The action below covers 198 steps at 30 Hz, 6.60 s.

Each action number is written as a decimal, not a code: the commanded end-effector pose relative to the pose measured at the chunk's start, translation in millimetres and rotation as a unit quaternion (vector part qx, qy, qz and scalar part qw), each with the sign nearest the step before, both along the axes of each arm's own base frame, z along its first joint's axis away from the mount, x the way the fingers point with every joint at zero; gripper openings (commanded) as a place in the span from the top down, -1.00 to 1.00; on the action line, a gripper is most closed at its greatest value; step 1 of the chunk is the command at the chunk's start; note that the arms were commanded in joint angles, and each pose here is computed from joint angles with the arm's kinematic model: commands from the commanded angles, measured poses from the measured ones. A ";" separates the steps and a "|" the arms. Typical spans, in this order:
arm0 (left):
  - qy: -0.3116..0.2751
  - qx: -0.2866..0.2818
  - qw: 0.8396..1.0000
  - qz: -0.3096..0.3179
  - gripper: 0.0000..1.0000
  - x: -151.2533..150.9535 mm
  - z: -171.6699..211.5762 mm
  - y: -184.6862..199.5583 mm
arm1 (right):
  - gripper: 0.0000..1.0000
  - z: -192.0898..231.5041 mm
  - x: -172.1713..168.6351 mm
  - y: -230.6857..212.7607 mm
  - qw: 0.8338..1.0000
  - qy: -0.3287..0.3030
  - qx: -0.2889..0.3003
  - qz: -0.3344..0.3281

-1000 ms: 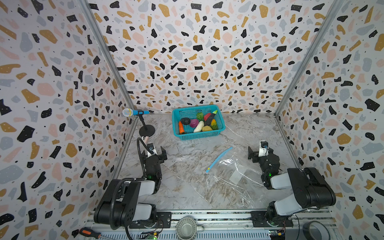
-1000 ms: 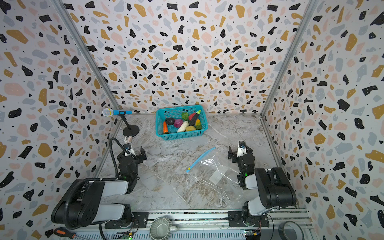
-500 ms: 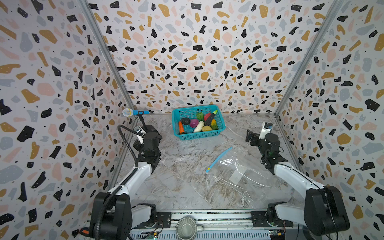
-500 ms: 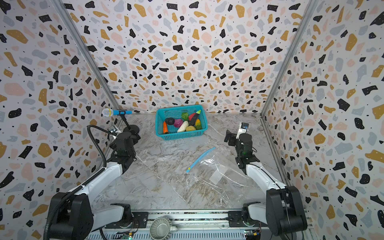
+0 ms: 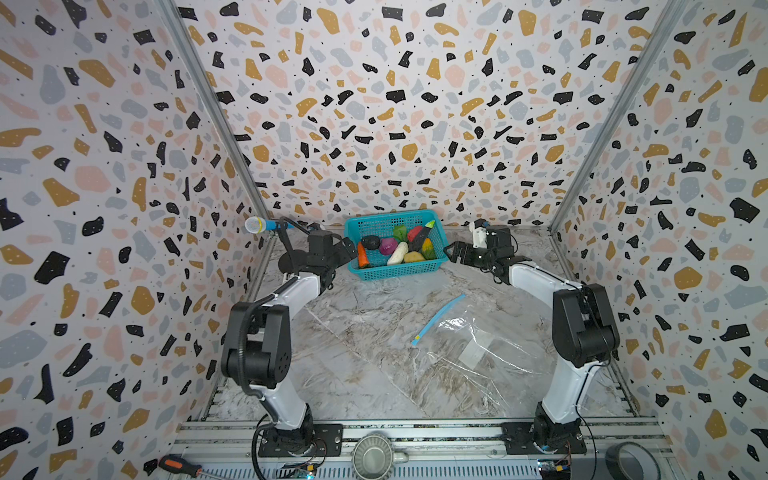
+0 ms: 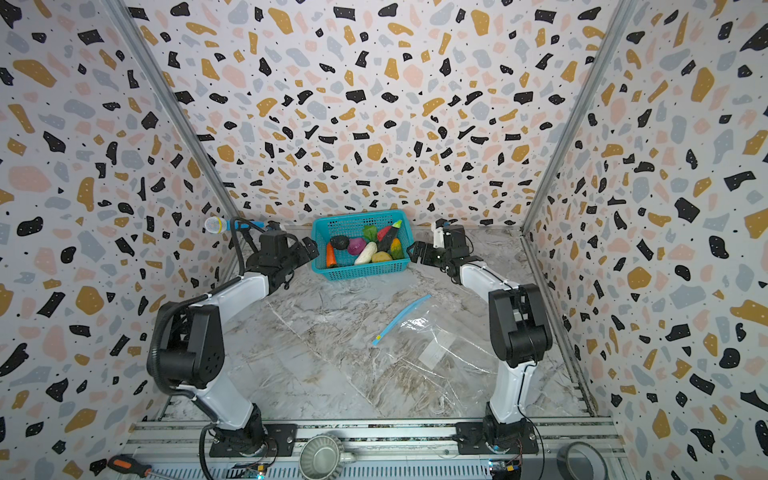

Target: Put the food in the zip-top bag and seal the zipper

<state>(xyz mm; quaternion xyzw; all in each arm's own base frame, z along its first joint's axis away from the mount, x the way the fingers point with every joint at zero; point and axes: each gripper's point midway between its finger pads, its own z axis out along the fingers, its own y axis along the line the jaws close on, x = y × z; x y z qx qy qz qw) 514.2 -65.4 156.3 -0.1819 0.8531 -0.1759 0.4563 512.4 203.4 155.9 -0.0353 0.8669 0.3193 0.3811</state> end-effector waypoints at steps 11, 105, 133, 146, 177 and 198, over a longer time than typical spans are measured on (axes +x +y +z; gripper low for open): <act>-0.002 -0.066 0.996 -0.062 -0.87 53.7 -18.5 -37.5 | -0.86 -1.7 57.7 20.0 0.998 -0.011 0.018 0.060; 0.103 -0.026 0.906 -0.410 -0.71 -147.6 -52.0 -225.2 | -0.98 27.7 -298.8 -231.0 0.804 0.339 -0.220 -0.436; 0.163 -0.065 0.865 -0.470 -0.61 -176.9 -99.6 -282.0 | -0.98 -75.3 -252.7 -161.3 0.890 0.318 -0.185 -0.270; 0.170 -0.062 0.848 -0.499 -0.50 -199.4 -96.1 -297.3 | -0.98 -84.9 -209.6 -157.5 0.901 0.280 -0.211 -0.257; 0.135 -0.057 0.870 -0.470 -0.30 -208.9 -68.1 -251.5 | -0.77 -13.7 -179.3 -59.9 0.880 0.217 -0.387 -0.167; 0.185 -0.041 0.937 -0.292 -0.22 -190.1 -112.4 -133.8 | -0.74 -59.3 -165.3 16.0 0.808 0.213 -0.534 -0.131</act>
